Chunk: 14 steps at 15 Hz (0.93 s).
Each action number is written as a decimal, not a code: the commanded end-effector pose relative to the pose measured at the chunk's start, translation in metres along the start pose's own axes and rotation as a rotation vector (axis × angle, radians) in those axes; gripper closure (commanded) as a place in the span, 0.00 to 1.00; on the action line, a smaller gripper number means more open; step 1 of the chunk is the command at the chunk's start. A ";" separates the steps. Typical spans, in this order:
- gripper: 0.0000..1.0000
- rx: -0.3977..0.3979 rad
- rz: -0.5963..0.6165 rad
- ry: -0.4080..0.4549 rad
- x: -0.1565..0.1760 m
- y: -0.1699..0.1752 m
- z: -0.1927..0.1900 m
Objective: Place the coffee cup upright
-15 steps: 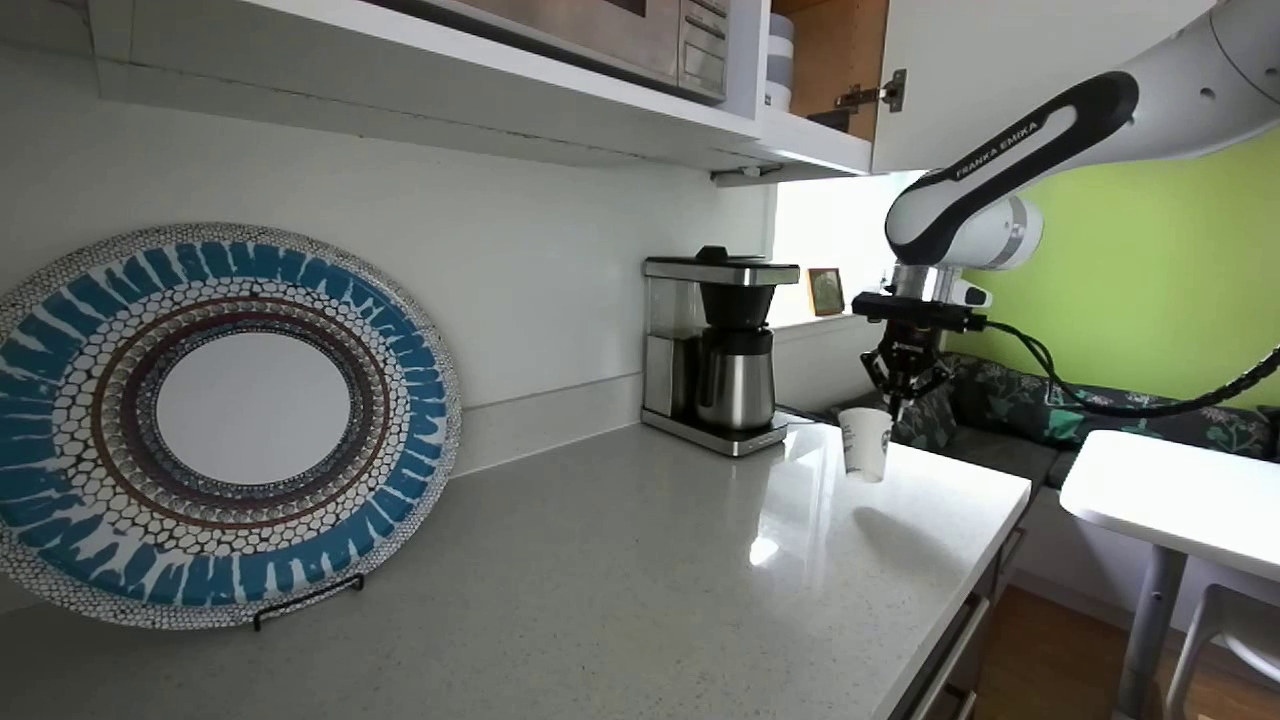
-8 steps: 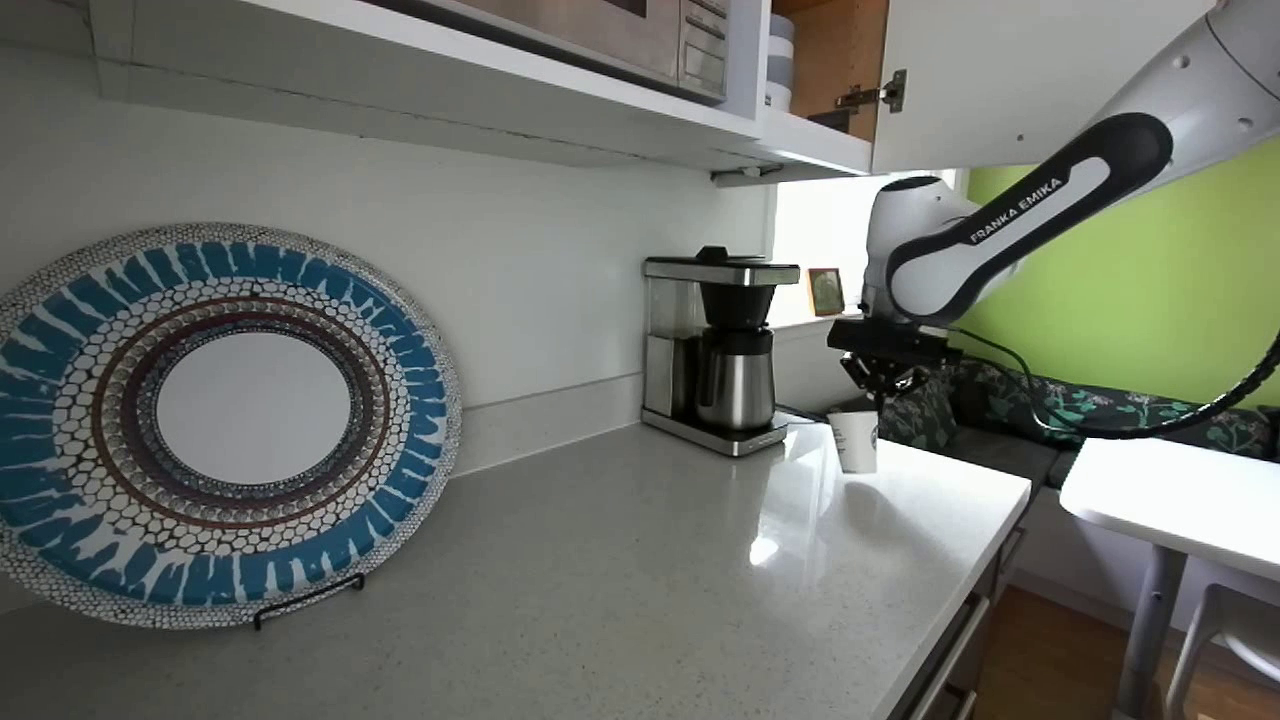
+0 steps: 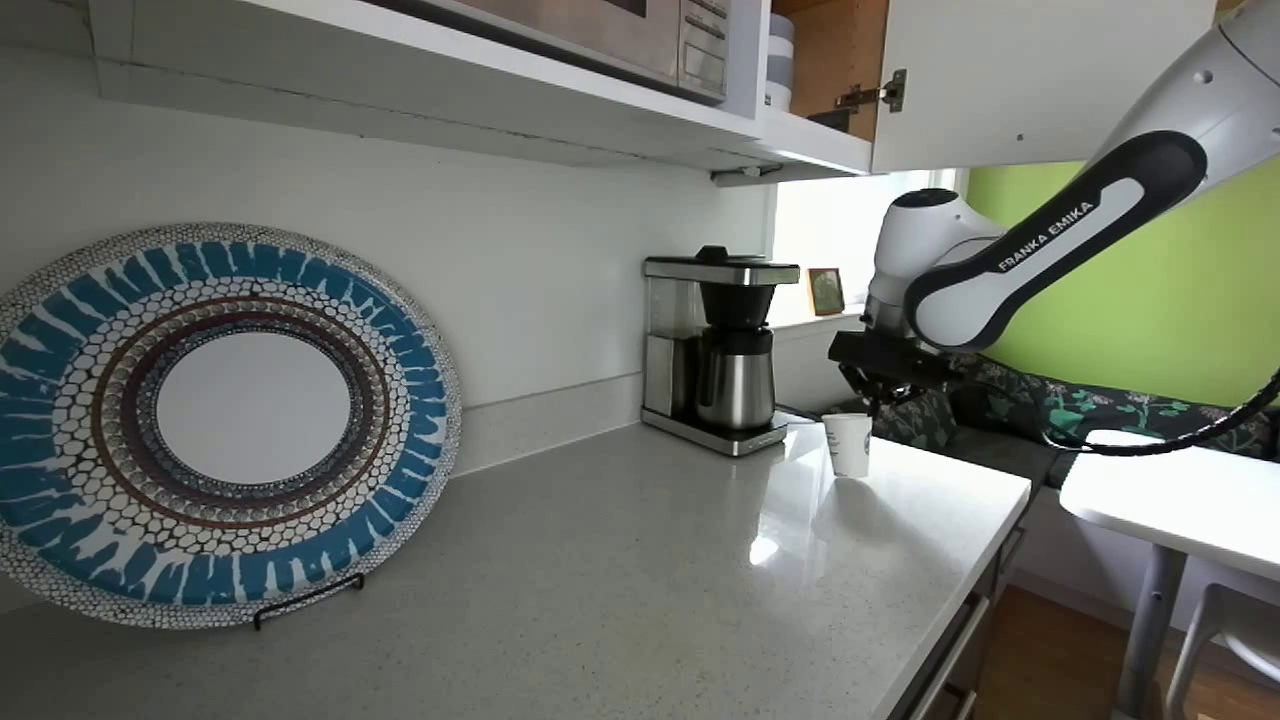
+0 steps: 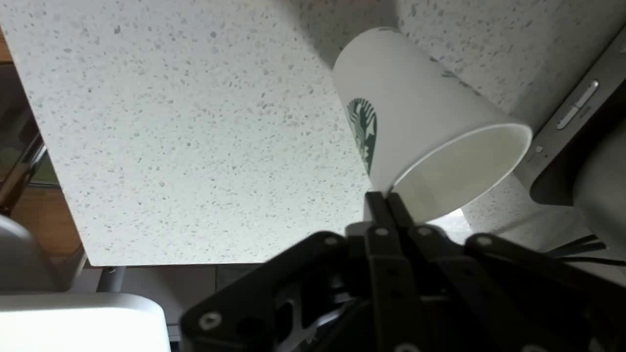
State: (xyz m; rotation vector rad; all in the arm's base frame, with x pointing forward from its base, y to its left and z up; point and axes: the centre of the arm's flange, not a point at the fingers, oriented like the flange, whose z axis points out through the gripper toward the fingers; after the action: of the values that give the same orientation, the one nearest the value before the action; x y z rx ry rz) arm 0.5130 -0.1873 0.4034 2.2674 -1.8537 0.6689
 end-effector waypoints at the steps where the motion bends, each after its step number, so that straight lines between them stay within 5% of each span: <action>1: 0.99 0.031 0.027 0.011 -0.013 0.018 0.000; 3: 0.99 0.041 0.034 0.009 -0.015 0.021 0.001; 4: 0.73 0.043 0.035 0.009 -0.016 0.022 0.001; 7: 0.59 0.046 0.046 0.005 -0.014 0.026 -0.002; 14: 0.06 0.085 0.075 0.023 0.011 0.036 -0.033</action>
State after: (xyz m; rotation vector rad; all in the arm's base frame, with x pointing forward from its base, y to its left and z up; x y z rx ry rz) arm 0.4920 -0.1938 0.4188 2.2405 -1.9322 0.7534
